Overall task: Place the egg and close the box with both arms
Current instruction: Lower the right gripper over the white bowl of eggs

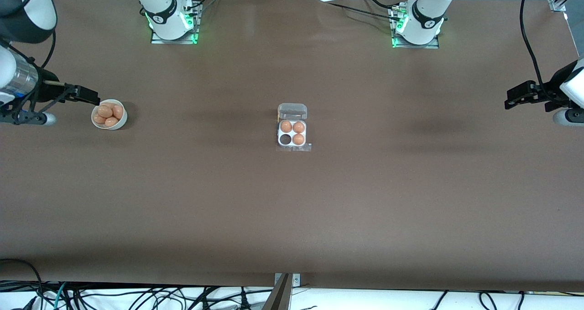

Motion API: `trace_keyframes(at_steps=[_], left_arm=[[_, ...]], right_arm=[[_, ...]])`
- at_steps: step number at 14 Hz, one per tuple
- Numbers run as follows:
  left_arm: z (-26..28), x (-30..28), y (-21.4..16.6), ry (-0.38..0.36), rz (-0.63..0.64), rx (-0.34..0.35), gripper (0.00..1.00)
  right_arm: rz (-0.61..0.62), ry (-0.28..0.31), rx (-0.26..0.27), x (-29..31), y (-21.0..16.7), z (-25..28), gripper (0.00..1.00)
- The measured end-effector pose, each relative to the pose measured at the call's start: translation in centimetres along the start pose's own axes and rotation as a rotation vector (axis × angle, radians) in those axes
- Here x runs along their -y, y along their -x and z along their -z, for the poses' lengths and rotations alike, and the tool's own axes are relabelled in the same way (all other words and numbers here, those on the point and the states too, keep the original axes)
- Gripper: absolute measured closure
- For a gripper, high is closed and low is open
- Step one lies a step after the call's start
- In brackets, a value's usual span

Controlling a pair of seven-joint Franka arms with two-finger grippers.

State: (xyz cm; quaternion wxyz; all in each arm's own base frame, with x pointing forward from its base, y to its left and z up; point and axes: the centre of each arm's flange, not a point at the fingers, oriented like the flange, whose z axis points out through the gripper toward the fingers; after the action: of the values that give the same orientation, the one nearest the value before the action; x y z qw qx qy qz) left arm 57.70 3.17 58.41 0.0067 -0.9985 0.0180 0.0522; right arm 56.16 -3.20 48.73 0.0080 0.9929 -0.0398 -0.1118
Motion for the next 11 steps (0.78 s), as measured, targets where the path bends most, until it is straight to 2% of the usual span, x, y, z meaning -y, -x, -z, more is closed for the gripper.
trace_keyframes(at_steps=[3, 5, 8, 11], left_arm=[[0.1, 0.0, 0.0, 0.0, 0.0, -0.001, 0.0], [0.0, 0.0, 0.0, 0.0, -0.001, 0.0, 0.0], [-0.1, -0.1, -0.1, 0.0, -0.001, 0.003, 0.0], [-0.2, -0.1, -0.1, 0.001, -0.002, 0.007, 0.0]], right_arm=[[-0.021, 0.049, 0.075, -1.8, -1.8, -4.8, 0.0], [-0.022, 0.089, 0.079, -2.9, -2.5, -8.2, 0.0], [-0.004, 0.114, 0.049, -3.3, -2.4, -12.8, 0.0], [-0.007, 0.109, 0.001, -4.8, -1.4, -17.5, 0.0]])
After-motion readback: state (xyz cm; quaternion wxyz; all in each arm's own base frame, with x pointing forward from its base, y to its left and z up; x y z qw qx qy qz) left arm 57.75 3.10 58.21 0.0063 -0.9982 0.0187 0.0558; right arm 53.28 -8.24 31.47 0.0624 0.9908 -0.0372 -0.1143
